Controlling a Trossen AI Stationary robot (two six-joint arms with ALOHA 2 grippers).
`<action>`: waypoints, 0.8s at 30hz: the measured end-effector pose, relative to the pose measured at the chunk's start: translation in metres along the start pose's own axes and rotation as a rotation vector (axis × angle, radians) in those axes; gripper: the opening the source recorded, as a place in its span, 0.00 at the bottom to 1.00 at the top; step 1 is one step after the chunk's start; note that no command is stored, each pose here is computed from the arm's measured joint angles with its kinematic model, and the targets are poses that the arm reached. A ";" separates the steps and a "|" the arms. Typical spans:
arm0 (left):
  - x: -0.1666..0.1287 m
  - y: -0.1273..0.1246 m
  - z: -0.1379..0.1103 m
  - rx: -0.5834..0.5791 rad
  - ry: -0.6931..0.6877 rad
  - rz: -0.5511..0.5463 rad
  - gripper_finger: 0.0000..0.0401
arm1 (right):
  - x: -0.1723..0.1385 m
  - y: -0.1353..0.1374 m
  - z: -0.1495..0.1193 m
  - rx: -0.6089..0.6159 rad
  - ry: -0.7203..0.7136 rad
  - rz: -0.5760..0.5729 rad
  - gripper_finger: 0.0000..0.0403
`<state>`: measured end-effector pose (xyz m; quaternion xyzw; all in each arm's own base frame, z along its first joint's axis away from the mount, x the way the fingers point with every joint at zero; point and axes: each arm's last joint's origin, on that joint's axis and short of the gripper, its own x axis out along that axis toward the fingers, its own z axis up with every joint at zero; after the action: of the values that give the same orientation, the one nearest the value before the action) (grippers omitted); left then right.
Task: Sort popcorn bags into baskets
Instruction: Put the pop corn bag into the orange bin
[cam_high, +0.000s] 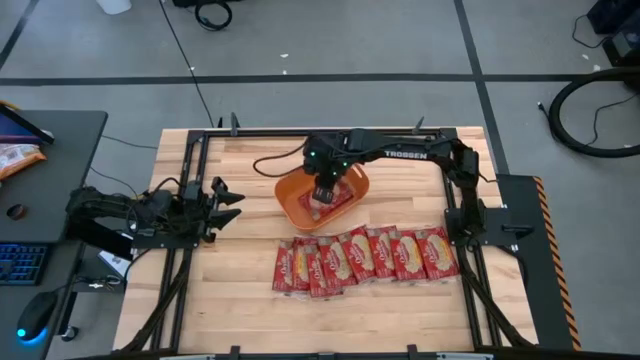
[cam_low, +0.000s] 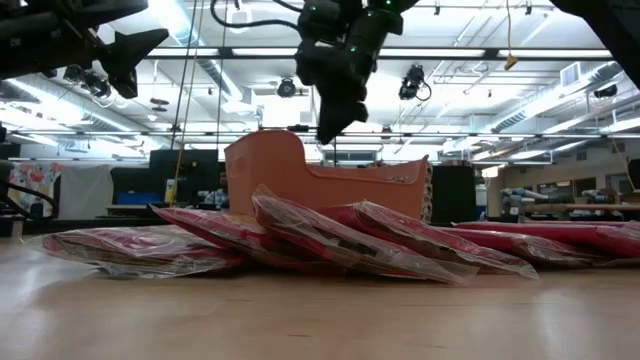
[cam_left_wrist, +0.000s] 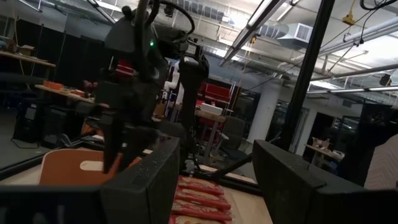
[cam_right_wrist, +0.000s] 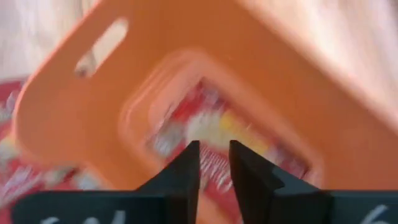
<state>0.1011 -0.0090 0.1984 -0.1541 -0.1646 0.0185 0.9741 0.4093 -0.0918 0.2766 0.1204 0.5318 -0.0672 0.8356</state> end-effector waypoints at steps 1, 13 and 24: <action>0.000 0.000 0.000 0.000 0.001 0.000 0.51 | -0.001 0.004 -0.002 -0.003 0.028 0.022 0.27; 0.000 0.000 -0.001 -0.013 0.010 0.002 0.51 | 0.000 0.141 -0.047 -0.217 0.083 -0.233 0.30; 0.000 0.001 -0.005 -0.023 0.049 0.013 0.51 | 0.040 0.203 -0.141 -0.092 0.165 -0.388 0.37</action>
<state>0.1025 -0.0092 0.1937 -0.1666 -0.1399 0.0191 0.9759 0.3524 0.1428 0.2101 -0.0172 0.6141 -0.1924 0.7653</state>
